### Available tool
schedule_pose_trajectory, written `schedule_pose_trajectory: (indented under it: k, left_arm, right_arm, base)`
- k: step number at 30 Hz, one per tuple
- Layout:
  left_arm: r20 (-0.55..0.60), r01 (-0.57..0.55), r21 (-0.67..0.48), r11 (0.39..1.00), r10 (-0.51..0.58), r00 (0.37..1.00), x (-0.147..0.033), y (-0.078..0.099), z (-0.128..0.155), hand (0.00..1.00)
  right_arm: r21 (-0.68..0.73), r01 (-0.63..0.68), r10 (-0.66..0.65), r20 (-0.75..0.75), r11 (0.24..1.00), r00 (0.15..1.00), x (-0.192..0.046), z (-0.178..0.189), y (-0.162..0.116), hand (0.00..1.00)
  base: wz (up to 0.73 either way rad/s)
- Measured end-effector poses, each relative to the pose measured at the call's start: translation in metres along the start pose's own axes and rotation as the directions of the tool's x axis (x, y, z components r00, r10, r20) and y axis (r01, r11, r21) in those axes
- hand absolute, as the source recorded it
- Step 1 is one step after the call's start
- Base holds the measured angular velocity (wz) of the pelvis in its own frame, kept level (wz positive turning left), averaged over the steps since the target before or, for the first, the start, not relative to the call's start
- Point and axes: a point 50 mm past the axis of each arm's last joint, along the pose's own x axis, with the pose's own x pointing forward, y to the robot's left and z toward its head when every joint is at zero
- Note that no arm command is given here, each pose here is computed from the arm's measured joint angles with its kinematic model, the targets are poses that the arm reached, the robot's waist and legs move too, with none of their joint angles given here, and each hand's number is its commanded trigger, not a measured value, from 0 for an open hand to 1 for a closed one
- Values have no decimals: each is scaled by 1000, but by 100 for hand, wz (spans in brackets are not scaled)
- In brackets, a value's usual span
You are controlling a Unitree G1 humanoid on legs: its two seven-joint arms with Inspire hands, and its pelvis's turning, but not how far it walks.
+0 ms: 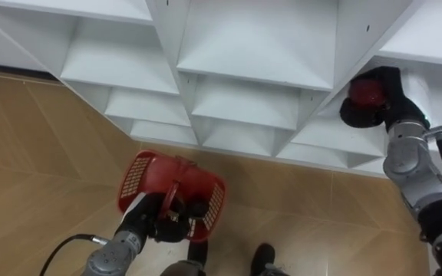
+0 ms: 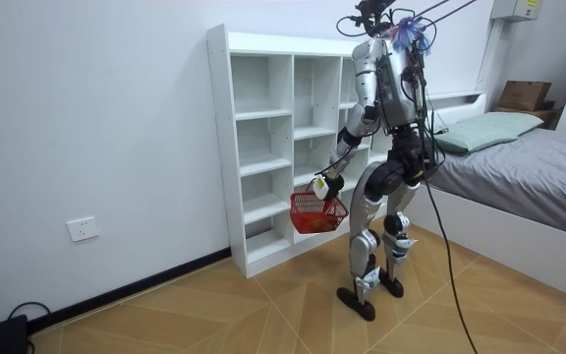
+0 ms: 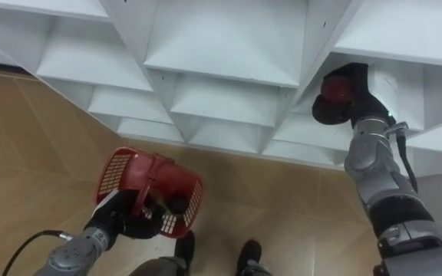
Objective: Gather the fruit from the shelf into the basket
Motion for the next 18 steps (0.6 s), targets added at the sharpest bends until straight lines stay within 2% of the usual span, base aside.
schedule_pose_trajectory:
  k: [11, 18]
  left_arm:
    - [13, 2, 2, 1000, -2, 1000, 2, 0, 4, 100]
    - [32, 8, -4, 1000, -8, 999, 4, -1, 9, 100]
  right_arm:
    - [10, -76, 75, 80, 997, 994, -2, 19, 12, 100]
    - [30, -103, 98, 128, 994, 987, -13, 23, 16, 100]
  base:
    - [0]
    - [-3]
